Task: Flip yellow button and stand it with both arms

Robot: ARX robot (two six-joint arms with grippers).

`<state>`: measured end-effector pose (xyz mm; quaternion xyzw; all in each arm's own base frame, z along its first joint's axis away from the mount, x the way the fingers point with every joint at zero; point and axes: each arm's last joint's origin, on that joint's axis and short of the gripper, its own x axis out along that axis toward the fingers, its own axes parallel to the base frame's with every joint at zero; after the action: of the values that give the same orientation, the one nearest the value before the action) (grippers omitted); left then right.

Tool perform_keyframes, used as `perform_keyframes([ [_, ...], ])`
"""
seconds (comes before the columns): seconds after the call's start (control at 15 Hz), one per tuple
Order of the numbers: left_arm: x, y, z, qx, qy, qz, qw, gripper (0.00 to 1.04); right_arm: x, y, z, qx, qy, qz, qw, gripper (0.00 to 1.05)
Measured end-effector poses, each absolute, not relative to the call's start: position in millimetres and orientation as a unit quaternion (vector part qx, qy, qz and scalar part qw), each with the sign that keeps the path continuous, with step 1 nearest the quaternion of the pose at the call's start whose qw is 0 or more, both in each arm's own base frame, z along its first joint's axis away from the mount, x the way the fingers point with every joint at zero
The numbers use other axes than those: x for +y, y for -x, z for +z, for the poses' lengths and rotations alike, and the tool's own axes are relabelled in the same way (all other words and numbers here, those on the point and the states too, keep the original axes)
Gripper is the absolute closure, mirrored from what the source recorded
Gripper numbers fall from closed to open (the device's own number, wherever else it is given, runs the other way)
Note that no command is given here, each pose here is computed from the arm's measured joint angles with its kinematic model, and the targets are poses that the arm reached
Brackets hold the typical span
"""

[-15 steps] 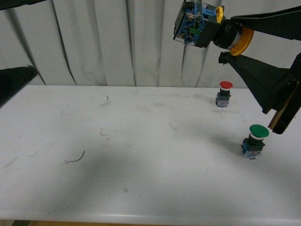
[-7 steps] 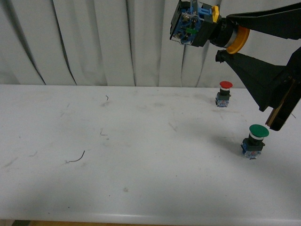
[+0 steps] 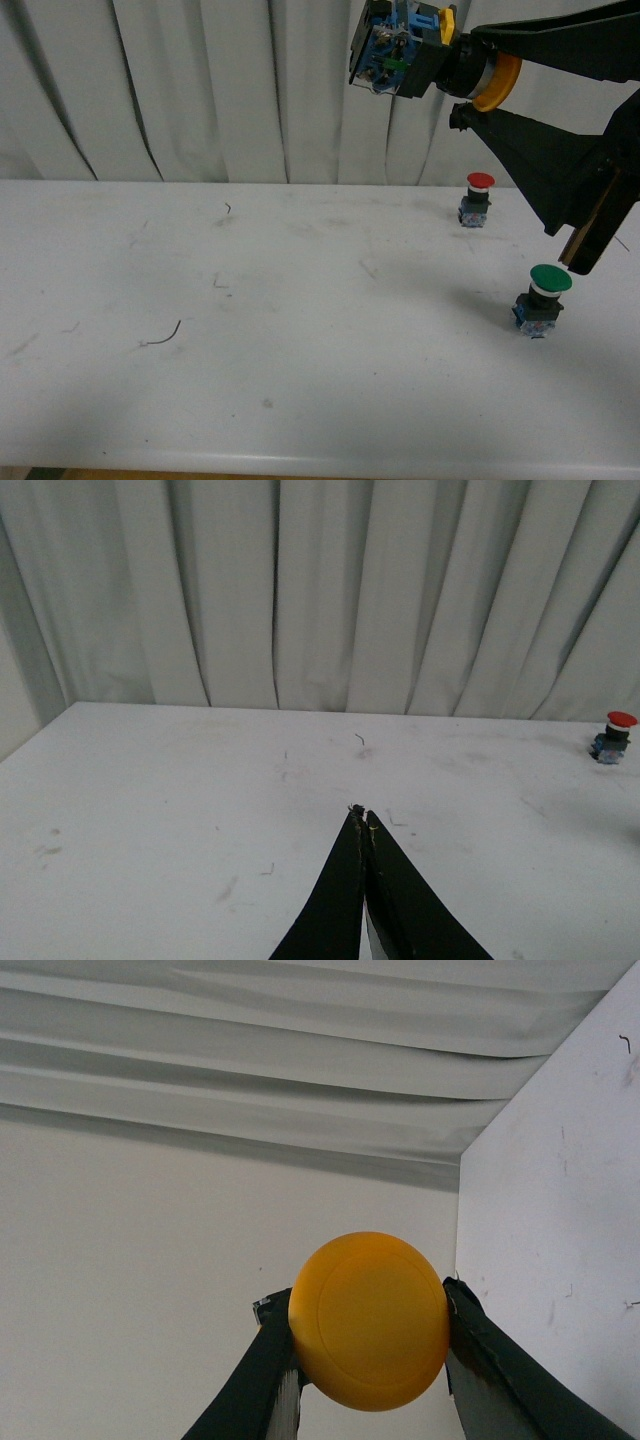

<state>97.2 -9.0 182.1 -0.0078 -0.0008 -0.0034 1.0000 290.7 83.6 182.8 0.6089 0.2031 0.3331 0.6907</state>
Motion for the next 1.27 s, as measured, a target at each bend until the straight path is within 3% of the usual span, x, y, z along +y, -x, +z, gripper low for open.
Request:
perform_keyframes([
  [0.8,0,-98,166,0.001,0.007,0.000,1.000,1.03,87,-290,186,0.198,-0.599,0.343,0.696,0.70],
  [0.87,0,-98,166,0.001,0.007,0.000,1.000,0.97,88,-290,186,0.196,-0.596,0.345,0.698,0.70],
  [1.0,0,-98,166,0.001,0.007,0.000,1.000,0.73,88,-290,186,0.186,-0.574,0.351,0.716,0.70],
  [1.14,0,-98,166,0.001,0.007,0.000,1.000,0.47,87,-289,197,0.137,-0.515,0.366,0.763,0.70],
  [1.27,0,-98,166,0.001,0.007,0.000,1.000,0.24,85,-296,229,0.025,-0.417,0.353,0.837,0.70],
])
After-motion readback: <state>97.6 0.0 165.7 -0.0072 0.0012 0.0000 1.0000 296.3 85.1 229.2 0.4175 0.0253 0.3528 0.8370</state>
